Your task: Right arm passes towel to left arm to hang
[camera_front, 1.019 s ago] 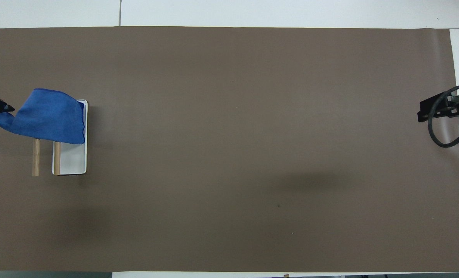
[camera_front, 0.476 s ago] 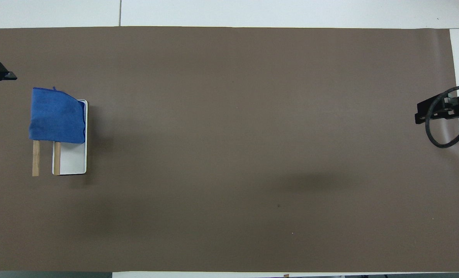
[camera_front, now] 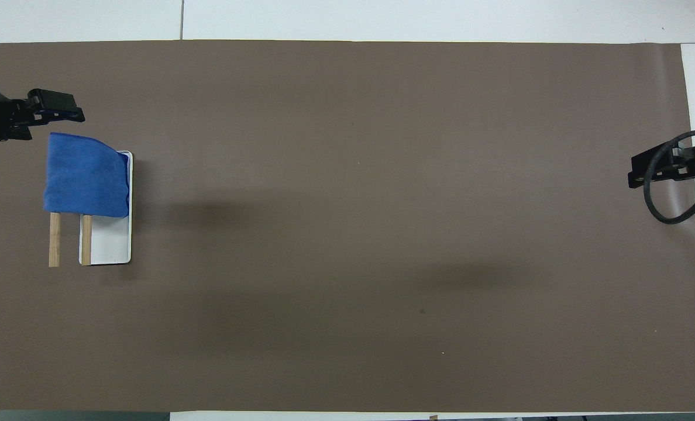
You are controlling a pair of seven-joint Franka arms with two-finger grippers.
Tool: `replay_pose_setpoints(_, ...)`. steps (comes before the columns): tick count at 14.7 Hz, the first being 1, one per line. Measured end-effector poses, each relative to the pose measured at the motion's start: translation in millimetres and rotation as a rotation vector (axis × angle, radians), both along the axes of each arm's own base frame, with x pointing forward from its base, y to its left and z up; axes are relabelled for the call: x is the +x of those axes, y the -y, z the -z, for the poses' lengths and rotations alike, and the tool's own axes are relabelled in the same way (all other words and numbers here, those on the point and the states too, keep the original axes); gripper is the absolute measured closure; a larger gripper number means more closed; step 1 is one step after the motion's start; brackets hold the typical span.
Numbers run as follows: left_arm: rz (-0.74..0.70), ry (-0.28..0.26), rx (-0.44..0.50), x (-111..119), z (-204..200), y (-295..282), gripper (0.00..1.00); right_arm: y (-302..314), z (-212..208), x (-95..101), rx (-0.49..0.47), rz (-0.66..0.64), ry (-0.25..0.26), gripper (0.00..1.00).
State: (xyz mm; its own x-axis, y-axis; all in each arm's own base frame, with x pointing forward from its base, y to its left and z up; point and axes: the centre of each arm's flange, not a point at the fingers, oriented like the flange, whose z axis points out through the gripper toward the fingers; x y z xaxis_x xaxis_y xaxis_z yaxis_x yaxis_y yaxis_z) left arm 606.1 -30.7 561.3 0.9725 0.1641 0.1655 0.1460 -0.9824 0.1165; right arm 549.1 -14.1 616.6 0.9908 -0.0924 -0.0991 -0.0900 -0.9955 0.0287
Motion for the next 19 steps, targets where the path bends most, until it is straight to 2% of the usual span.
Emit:
replay_pose_setpoints(2,0.046,-0.064,0.006,-8,-9,13,0.00,0,0,0.0,0.000,0.000,0.000,0.00)
replay_pose_setpoints(5,0.155,-0.182,0.017,-32,-22,14,0.00,0,0,0.0,0.000,0.000,0.000,0.00)
replay_pose_setpoints(7,0.182,-0.216,0.018,-45,-30,11,0.00,0,0,0.0,0.000,0.000,0.000,0.00)
replay_pose_setpoints(12,0.200,-0.220,0.072,-47,-32,5,0.00,0,0,0.0,0.000,0.000,0.000,0.00)
replay_pose_setpoints(19,0.203,-0.198,0.079,-44,-34,6,0.00,0,0,0.0,0.000,0.000,0.000,0.00)
